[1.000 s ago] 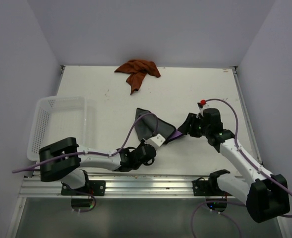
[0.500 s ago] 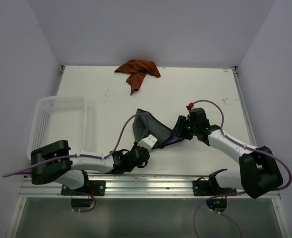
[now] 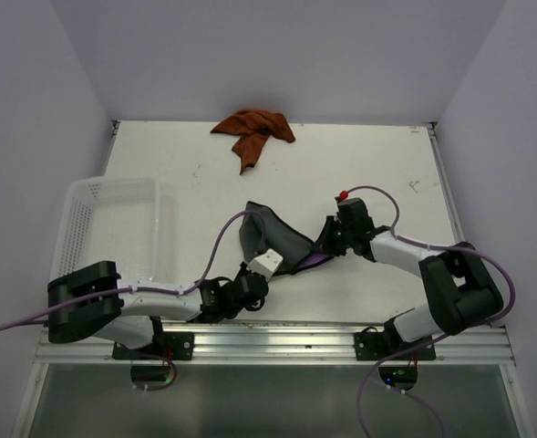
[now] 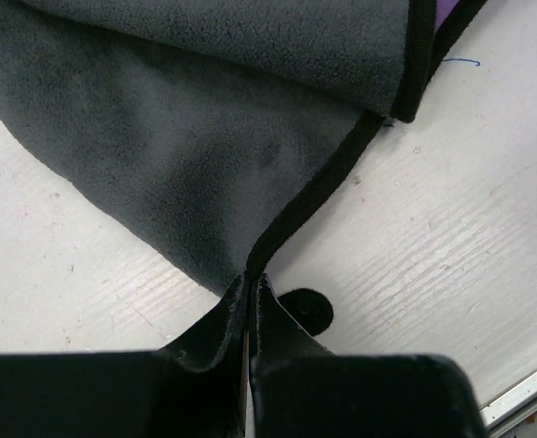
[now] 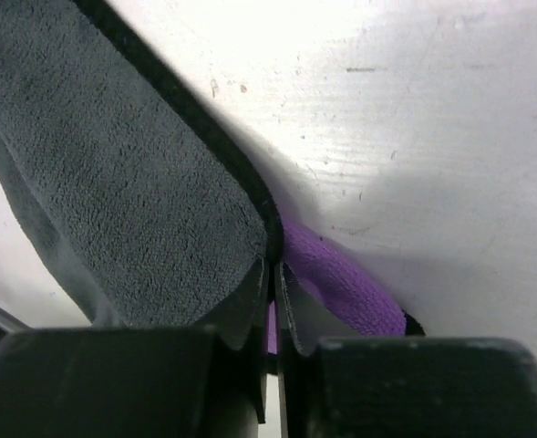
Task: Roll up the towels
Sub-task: Flatten the towel
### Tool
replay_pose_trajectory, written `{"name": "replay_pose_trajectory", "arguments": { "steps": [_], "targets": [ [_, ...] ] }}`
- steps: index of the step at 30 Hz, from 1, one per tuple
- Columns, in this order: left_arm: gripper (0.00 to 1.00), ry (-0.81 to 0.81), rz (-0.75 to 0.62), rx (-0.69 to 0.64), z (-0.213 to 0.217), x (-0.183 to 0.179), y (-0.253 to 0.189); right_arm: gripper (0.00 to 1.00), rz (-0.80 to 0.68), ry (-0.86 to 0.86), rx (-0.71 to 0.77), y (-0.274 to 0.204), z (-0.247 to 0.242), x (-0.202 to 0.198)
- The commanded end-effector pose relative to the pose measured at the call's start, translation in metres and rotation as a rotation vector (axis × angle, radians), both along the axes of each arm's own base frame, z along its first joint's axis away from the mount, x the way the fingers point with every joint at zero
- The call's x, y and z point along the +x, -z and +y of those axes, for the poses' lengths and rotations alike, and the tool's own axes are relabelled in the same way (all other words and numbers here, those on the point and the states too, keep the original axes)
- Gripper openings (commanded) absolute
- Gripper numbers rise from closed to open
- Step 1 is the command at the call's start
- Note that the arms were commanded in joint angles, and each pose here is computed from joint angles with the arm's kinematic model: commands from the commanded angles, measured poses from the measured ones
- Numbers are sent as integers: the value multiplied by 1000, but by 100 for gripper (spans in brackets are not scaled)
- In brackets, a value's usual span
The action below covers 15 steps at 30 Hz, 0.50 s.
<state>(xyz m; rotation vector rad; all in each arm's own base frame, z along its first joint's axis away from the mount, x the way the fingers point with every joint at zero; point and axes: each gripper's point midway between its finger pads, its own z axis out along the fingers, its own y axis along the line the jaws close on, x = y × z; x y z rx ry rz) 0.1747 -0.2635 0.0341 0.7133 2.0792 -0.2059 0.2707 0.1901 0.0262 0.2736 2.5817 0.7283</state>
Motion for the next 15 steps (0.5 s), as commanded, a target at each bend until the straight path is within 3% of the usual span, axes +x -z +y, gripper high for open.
{"name": "replay_pose_trajectory", "arguments": {
  "steps": [1, 11, 15],
  "targets": [
    [0, -56, -23, -76, -1, 5, -14, 0, -99, 25, -4, -28, 5, 30],
    [0, -101, -9, -88, 14, 1, -16, 0, -233, 25, -94, -87, 7, 95],
    [0, -95, 2, -97, 13, -1, -17, 0, -241, 30, -161, -83, 4, 127]
  ]
}}
